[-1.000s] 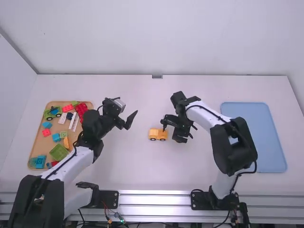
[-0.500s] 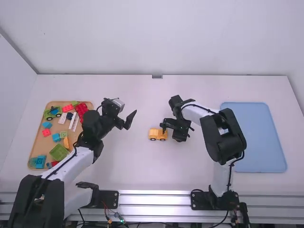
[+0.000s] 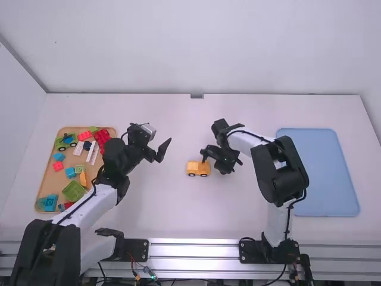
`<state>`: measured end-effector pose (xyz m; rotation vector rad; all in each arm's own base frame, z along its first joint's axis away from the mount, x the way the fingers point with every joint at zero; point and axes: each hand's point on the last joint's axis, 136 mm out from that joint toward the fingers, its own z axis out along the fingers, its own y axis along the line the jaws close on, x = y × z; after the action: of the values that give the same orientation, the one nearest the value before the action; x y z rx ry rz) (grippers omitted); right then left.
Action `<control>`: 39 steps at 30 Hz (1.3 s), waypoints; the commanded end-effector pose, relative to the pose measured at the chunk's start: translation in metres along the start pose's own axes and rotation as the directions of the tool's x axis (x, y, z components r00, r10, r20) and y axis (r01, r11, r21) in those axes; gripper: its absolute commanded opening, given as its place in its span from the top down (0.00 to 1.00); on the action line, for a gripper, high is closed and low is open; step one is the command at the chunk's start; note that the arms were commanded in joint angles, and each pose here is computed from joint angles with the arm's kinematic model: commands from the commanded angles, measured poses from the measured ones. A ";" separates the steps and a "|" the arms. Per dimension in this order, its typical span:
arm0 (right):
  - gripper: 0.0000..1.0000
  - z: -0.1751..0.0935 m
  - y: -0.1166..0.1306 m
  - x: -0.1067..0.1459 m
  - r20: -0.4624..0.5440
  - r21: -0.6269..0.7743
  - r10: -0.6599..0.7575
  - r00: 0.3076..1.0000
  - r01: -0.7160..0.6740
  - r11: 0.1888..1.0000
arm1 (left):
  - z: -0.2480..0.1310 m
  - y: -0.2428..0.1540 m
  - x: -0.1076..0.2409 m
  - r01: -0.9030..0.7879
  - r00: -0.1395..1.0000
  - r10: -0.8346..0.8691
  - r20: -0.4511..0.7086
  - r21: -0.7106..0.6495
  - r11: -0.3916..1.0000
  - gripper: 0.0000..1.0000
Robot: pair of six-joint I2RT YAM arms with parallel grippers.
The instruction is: Assemble lego blocks to make yellow taxi
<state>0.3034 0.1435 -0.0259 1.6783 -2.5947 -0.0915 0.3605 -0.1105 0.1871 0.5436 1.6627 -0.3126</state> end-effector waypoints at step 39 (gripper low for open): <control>0.95 0.001 -0.011 0.008 0.005 0.004 0.470 -0.882 -0.470 -0.882 | -0.002 0.001 -0.013 0.055 0.997 -0.055 0.047 -0.003 0.998 0.01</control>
<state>0.3089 0.1326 -0.0254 -1.8828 -2.4175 0.0334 0.3617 -0.1107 0.1939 0.4875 1.6545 -0.3570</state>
